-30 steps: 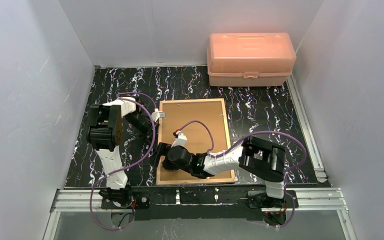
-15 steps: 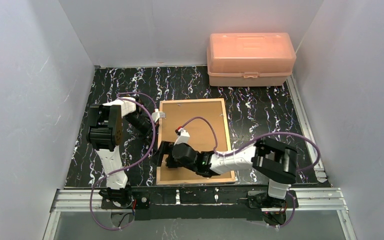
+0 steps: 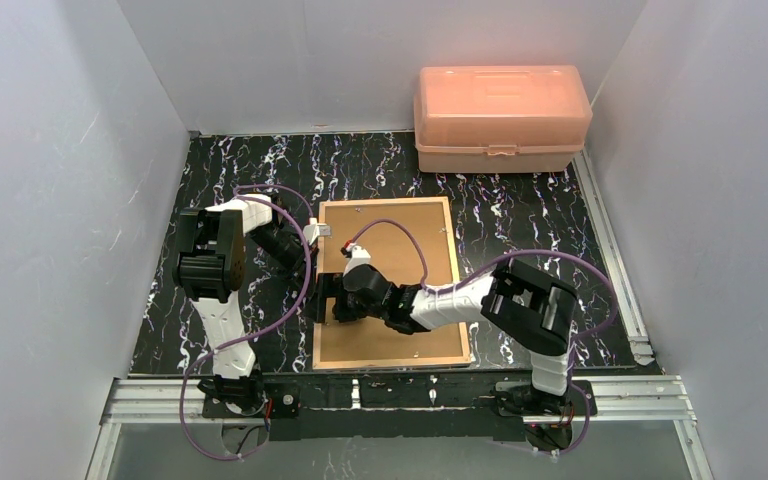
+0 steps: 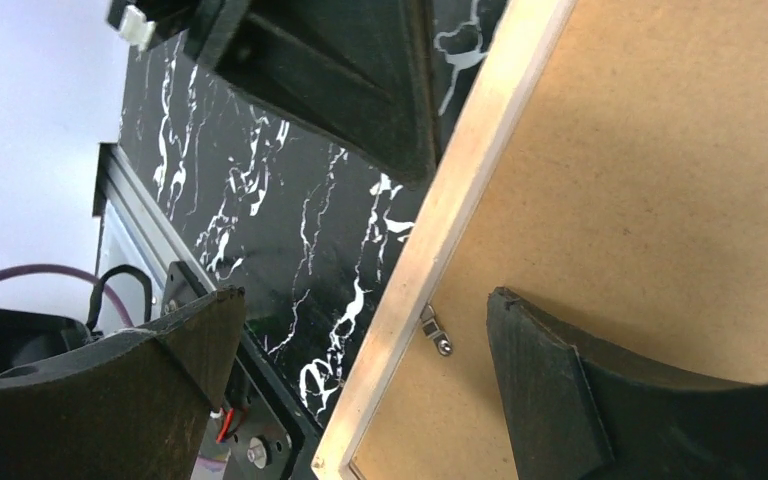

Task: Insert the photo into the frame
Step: Install the photo frame at the center of the board.

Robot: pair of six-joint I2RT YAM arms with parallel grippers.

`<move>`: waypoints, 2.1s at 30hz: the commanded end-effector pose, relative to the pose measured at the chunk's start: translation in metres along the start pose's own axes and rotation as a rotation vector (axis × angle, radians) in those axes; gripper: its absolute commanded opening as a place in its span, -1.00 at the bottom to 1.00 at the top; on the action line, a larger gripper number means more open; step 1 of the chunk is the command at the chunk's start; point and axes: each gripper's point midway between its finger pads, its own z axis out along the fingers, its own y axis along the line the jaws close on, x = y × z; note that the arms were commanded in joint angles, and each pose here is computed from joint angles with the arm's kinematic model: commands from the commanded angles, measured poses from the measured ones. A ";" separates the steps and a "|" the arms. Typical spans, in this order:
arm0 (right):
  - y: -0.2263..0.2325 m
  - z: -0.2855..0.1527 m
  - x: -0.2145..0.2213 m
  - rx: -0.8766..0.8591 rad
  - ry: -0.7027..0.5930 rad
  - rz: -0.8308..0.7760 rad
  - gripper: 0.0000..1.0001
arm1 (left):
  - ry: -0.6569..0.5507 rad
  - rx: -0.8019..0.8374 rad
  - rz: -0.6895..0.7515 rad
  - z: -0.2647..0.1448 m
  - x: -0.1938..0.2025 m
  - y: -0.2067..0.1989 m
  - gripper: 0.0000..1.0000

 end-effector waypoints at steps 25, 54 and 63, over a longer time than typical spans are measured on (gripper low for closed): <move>0.021 0.005 0.039 -0.120 0.160 0.021 0.92 | -0.029 -0.001 0.020 -0.008 -0.005 -0.008 -1.00; 0.014 -0.021 0.039 -0.069 0.143 -0.008 0.97 | -0.040 0.006 0.016 -0.009 -0.007 -0.011 -1.00; 0.012 -0.005 0.042 -0.072 0.136 0.014 0.96 | -0.043 0.004 0.021 -0.011 -0.006 -0.012 -1.00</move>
